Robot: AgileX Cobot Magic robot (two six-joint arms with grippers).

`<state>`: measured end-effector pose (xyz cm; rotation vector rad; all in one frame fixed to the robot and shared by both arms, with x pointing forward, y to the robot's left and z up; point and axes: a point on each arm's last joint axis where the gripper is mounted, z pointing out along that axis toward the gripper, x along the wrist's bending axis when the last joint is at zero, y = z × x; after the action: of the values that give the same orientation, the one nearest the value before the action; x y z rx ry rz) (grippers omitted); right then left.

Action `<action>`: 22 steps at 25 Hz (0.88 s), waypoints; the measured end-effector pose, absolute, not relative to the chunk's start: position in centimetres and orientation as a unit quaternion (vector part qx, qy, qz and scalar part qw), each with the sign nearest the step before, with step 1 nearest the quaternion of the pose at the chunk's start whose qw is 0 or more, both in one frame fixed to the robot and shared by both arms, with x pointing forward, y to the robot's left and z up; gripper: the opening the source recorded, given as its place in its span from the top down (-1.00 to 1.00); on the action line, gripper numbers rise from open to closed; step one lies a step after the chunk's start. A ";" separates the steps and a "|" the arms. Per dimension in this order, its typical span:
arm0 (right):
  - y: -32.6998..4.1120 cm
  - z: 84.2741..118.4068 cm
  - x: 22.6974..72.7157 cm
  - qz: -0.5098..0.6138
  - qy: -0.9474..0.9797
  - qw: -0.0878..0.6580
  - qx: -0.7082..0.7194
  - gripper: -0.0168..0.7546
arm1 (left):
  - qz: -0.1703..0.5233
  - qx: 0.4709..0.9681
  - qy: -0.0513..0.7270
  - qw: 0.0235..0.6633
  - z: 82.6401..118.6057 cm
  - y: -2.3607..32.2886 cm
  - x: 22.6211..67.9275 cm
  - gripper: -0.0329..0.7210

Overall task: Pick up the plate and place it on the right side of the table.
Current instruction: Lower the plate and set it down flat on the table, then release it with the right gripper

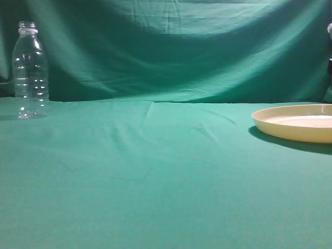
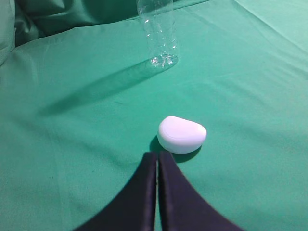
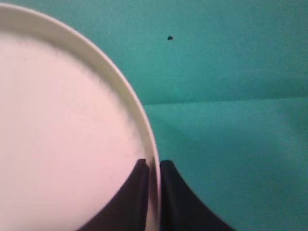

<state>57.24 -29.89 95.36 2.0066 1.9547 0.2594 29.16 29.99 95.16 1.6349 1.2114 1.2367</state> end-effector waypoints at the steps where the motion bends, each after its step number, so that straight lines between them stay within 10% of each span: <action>1: -29.9 94.9 57.4 0.088 0.686 0.160 0.704 0.87 | 0.482 0.638 0.472 0.371 95.2 30.0 29.2 0.91; 13: -29.8 98.9 57.7 0.093 0.666 0.152 0.725 -0.37 | 0.482 0.638 0.472 0.371 95.2 30.0 29.2 0.91; 17: -29.6 103.1 56.1 0.130 0.648 0.157 0.733 -0.33 | 0.482 0.638 0.472 0.371 95.2 30.0 29.2 0.91; 22: -29.6 108.6 52.1 0.169 0.636 0.182 0.730 0.72 | 0.482 0.638 0.472 0.371 95.2 30.0 29.2 0.91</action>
<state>52.09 -29.62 108.64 2.0623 1.7963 0.4778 29.16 29.99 95.16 1.6349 1.2114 1.2367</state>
